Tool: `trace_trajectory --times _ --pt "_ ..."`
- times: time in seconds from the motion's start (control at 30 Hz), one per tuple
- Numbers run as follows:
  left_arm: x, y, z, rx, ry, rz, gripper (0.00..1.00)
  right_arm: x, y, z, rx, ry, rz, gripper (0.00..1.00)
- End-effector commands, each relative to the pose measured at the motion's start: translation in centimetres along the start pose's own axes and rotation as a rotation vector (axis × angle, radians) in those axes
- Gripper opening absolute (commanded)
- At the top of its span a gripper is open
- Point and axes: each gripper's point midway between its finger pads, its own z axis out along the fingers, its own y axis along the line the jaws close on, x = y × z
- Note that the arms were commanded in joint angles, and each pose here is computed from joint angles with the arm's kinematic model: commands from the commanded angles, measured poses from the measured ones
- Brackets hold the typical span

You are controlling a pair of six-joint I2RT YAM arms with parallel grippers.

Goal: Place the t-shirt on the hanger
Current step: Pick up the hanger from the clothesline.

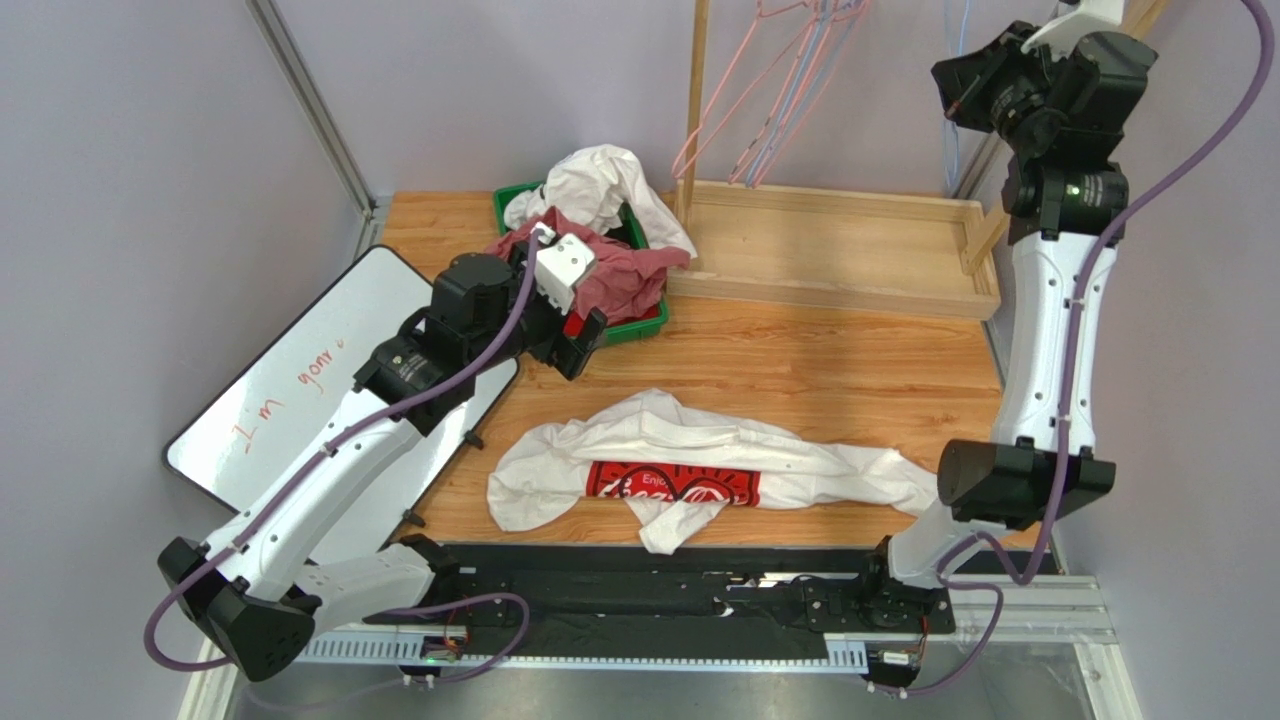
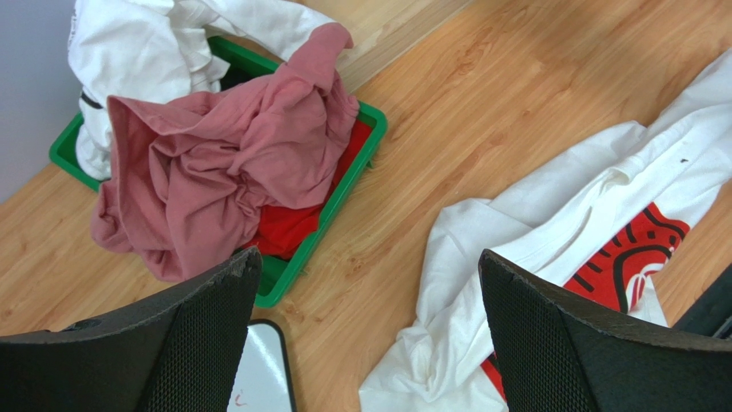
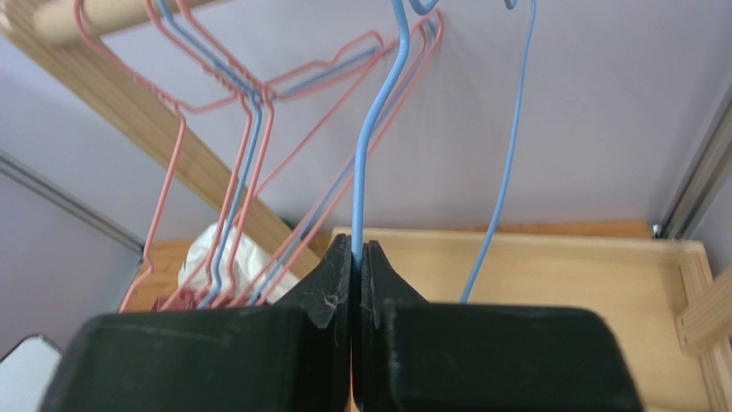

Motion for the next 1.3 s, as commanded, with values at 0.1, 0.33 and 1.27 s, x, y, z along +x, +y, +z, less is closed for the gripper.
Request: trace_trajectory --times 0.1,0.33,1.27 --pt "-0.6 -4.7 -0.5 0.287 -0.003 0.022 1.0 7.8 2.2 -10.4 -0.032 0.211 0.039 0.0" --pt "0.9 -8.1 -0.9 0.467 -0.036 0.016 0.96 17.7 4.4 -20.4 -0.158 0.481 -0.067 0.0" --pt "5.3 -10.6 -0.1 0.547 -0.363 0.504 0.92 28.6 17.3 -34.0 -1.259 1.058 -0.248 0.0"
